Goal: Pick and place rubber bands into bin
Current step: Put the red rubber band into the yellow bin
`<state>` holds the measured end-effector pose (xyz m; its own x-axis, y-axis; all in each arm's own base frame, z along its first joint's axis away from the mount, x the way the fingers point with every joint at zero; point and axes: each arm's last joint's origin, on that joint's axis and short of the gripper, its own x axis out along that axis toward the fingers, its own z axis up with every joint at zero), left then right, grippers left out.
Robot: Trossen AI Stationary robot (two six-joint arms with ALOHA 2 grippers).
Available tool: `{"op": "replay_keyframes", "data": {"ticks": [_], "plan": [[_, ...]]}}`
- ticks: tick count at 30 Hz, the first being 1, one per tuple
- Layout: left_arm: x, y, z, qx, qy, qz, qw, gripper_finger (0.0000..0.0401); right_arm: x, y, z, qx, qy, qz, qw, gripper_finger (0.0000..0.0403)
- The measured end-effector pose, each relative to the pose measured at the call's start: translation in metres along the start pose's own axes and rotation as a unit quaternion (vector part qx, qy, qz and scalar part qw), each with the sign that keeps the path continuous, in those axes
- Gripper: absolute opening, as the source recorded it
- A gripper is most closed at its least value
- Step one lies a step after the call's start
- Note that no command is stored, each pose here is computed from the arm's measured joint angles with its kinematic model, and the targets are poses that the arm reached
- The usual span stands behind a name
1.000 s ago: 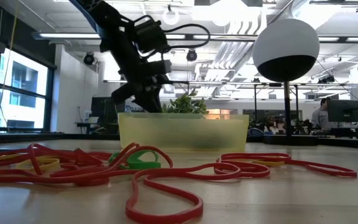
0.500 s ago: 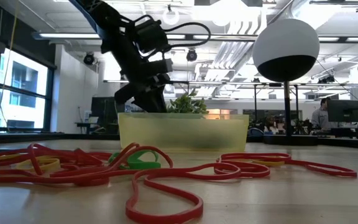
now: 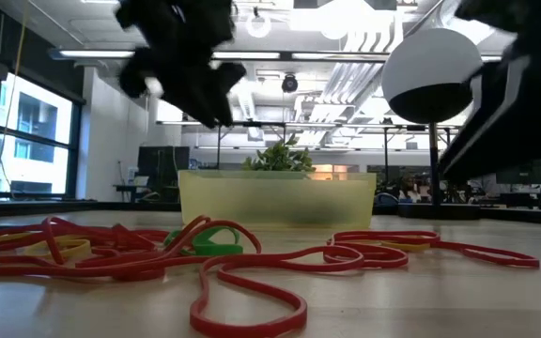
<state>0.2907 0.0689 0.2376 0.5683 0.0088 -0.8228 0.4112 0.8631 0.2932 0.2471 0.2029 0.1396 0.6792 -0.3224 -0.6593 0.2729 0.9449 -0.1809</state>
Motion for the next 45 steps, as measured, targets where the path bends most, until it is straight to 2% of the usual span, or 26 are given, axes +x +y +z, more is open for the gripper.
{"op": "replay_keyframes", "data": {"ticks": [5,10,16,20,28,37,45], "plan": [[-0.026,-0.046,0.026,0.032,0.006,-0.003,0.999,0.0127,0.018,-0.008,-0.014,0.015,-0.01,0.048,0.999,0.0128],[-0.048,-0.097,0.04,0.051,-0.01,0.03,0.998,0.0132,0.031,-0.017,-0.014,0.02,-0.014,0.093,0.995,0.0128],[-0.063,-0.153,0.022,0.023,-0.015,0.095,0.995,0.0134,0.045,-0.027,-0.006,0.019,0.003,0.131,0.991,0.0128],[-0.068,-0.178,0.002,-0.005,-0.027,0.136,0.99,0.0134,0.052,-0.033,-0.001,0.022,0.016,0.151,0.988,0.0128],[-0.071,-0.199,-0.021,-0.051,-0.05,0.162,0.984,0.0134,0.058,-0.039,0.003,0.032,0.031,0.169,0.985,0.0094],[-0.072,-0.2,-0.021,-0.053,-0.053,0.166,0.983,0.0134,0.063,-0.046,0.001,0.063,0.069,0.172,0.981,0.0036],[-0.072,-0.2,-0.021,-0.054,-0.053,0.166,0.983,0.0134,0.063,-0.046,0.001,0.053,0.07,0.17,0.982,0.0016]]}}
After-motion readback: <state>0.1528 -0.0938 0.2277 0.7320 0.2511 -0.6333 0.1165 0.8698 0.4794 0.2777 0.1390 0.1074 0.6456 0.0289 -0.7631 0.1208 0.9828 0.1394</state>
